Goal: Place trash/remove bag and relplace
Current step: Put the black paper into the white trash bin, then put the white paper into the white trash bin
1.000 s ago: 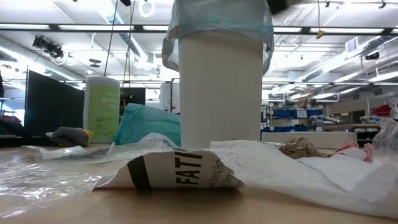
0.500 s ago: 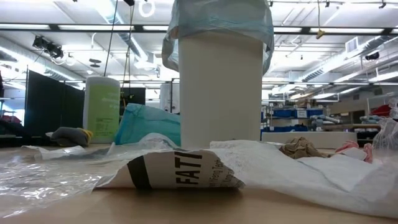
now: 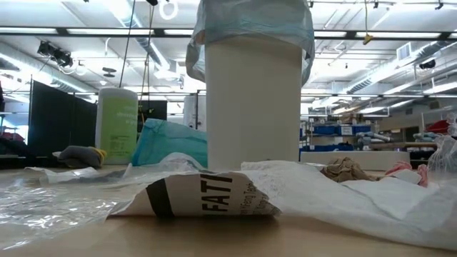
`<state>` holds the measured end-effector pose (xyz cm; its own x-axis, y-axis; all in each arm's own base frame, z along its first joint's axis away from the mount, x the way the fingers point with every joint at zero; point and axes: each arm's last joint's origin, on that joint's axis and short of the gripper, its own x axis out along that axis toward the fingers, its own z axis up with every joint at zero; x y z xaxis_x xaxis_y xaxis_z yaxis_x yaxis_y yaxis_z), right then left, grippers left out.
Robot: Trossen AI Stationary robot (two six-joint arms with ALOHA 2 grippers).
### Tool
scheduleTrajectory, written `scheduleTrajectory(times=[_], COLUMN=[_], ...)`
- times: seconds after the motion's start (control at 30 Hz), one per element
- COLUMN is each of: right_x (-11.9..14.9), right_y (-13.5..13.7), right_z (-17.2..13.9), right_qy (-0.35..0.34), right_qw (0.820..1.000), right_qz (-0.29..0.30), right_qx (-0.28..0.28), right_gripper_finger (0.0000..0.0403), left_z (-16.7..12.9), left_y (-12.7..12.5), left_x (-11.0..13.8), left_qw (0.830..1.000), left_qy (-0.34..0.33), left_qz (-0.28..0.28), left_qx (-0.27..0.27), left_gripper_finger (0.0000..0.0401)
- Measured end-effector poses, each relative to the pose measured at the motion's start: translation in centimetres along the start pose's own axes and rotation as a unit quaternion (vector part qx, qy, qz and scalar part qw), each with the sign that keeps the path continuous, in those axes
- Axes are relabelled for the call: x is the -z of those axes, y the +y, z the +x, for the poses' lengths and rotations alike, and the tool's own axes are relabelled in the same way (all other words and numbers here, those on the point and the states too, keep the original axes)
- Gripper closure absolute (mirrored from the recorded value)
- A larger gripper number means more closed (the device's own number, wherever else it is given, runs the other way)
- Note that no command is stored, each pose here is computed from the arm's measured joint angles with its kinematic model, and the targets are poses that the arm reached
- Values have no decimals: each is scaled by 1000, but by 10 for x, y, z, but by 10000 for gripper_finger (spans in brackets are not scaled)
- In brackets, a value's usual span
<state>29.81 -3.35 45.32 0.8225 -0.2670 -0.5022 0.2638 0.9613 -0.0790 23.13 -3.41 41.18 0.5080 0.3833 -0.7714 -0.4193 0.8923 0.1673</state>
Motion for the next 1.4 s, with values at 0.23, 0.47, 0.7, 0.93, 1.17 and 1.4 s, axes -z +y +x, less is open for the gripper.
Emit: scheduleTrajectory(times=[0.23, 0.47, 0.7, 0.93, 1.17, 1.4], right_x=[-14, -2, 31, 37, 34, 32], right_y=[-7, -16, -32, -37, -35, -31], right_z=[-38, -127, -195, -212, -204, -193], right_qy=[-60, -70, -70, -93, -82, -60], right_qw=[998, 997, 993, 988, 990, 992], right_qz=[-3, 23, 95, 119, 114, 105], right_qx=[-12, -21, 14, 21, 21, 20], right_gripper_finger=[243, 180, 173, 172, 172, 172], left_z=[1, 38, 90, 117, 141, 160], left_y=[-2, -24, -59, -80, -79, -74], left_x=[2, 37, 95, 122, 138, 149], left_qw=[999, 994, 973, 967, 965, 965], left_qy=[16, 42, 101, 37, -5, -27], left_qz=[3, -22, 18, 62, 74, 69], left_qx=[28, 96, 208, 244, 251, 253], left_gripper_finger=[270, 268, 267, 267, 267, 267])
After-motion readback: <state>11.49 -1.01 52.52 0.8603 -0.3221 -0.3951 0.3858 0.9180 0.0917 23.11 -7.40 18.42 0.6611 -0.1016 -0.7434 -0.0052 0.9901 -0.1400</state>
